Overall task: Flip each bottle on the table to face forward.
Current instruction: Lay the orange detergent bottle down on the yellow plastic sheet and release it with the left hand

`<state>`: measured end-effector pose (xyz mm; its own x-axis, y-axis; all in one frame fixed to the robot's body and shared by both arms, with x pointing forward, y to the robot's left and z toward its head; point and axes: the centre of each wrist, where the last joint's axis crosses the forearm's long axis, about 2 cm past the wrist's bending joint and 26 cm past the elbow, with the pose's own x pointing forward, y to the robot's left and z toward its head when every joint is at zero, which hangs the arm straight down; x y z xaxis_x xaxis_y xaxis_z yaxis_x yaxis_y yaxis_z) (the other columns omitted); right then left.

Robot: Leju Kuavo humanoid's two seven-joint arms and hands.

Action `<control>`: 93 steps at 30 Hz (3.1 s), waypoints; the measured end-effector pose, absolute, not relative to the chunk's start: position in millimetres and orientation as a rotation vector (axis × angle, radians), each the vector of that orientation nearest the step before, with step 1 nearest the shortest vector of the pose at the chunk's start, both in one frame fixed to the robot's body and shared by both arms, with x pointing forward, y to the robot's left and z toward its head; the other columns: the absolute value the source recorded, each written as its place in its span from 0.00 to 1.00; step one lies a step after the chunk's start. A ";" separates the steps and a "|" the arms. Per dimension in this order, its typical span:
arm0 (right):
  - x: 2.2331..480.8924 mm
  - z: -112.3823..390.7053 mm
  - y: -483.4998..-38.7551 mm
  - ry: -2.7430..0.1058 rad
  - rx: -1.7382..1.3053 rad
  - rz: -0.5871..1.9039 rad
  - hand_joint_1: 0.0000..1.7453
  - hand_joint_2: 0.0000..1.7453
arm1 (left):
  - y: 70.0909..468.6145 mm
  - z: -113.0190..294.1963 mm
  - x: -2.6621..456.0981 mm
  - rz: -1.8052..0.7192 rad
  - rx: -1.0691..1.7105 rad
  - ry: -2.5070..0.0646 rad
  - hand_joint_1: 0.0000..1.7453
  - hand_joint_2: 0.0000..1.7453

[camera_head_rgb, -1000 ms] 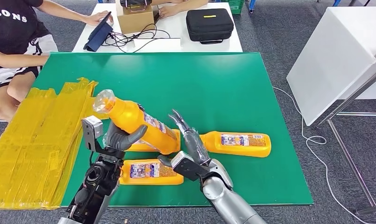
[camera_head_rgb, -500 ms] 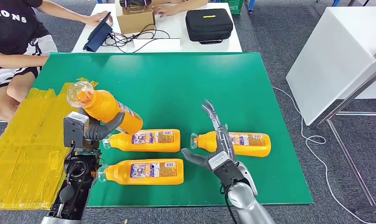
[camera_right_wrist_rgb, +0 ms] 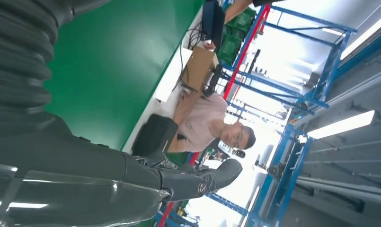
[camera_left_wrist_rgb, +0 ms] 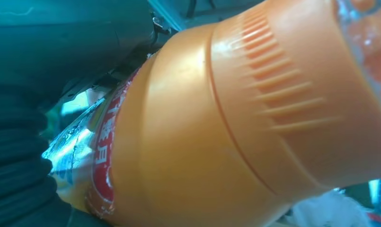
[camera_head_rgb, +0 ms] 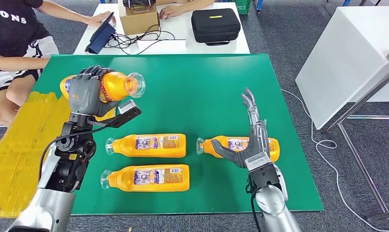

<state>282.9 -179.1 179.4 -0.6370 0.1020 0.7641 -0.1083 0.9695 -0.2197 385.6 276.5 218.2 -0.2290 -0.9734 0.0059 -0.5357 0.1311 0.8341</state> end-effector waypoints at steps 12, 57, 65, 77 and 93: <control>285.8 183.6 -194.5 -2.259 -0.058 0.288 0.00 1.00 | 289.1 204.2 418.6 -1.274 1.494 -1.486 1.00 1.00; 281.0 171.0 -198.8 -2.192 -0.138 0.311 0.00 1.00 | 356.2 135.4 428.6 -1.413 1.243 -0.567 0.00 1.00; 276.8 164.5 -198.9 -2.174 -0.137 0.312 0.00 1.00 | 361.8 131.1 425.3 -1.394 1.265 -0.570 0.00 0.00; 272.9 161.4 -199.3 -2.163 -0.141 0.313 0.00 1.00 | 360.2 130.2 424.8 -1.383 1.283 -0.587 0.00 0.00; 272.7 161.7 -199.4 -2.163 -0.142 0.313 0.00 1.00 | 359.6 129.6 424.5 -1.384 1.282 -0.591 0.00 0.00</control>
<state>272.7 -199.4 161.7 -0.5738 0.2176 0.7896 -0.0149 0.9611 -0.2757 424.5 359.6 129.6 0.1917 -0.9136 -0.3586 0.3726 -0.2703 0.8878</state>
